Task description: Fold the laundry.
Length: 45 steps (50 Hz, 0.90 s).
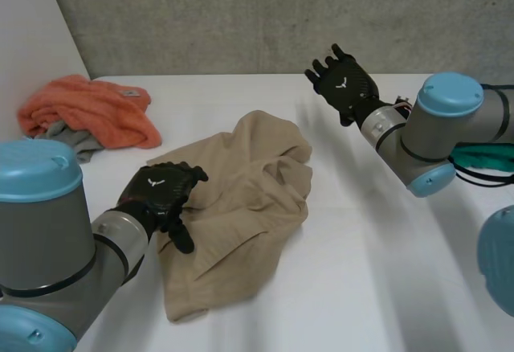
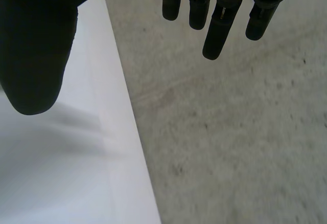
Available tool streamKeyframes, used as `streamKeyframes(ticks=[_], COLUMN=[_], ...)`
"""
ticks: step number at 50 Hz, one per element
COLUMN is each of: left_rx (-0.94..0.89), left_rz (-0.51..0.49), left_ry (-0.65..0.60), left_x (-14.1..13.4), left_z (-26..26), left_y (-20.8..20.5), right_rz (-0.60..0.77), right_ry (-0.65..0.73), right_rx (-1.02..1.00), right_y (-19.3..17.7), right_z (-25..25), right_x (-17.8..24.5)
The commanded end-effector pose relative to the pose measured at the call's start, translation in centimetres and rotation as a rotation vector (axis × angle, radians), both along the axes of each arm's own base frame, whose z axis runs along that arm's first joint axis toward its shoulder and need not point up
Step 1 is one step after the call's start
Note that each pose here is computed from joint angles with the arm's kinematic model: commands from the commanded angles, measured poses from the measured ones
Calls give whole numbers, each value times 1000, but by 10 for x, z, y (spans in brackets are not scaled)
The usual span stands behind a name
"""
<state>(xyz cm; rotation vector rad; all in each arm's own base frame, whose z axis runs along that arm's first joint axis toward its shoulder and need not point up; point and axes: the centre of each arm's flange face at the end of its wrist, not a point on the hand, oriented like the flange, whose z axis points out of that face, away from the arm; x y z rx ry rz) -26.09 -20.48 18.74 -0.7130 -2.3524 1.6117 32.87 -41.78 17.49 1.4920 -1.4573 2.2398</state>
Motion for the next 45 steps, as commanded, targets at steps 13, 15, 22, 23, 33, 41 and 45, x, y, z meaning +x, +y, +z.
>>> streamKeyframes(ticks=[13, 15, 22, 23, 33, 41, 45], left_rx=[9, -10, -345, -446, -906, -819, -673], left_rz=[-106, -106, 160, 200, 43, -311, -527], left_ry=[-218, -225, -161, -137, 70, 250, 284], left_x=[-29, -31, -15, -12, -53, -131, -166], left_z=[-63, -64, 12, 41, 159, 138, 94], left_y=[-31, -37, -100, -111, -131, -87, -54], right_rz=[-242, -246, -259, -260, -260, -305, -339], right_ry=[19, 5, -10, -15, -63, -116, -129], right_rx=[424, 422, 457, 470, 496, 501, 495], right_y=[91, 92, 103, 107, 121, 115, 106], right_z=[2, 1, -6, -8, -7, -6, -5], right_x=[-53, -56, -63, -64, -67, -80, -90])
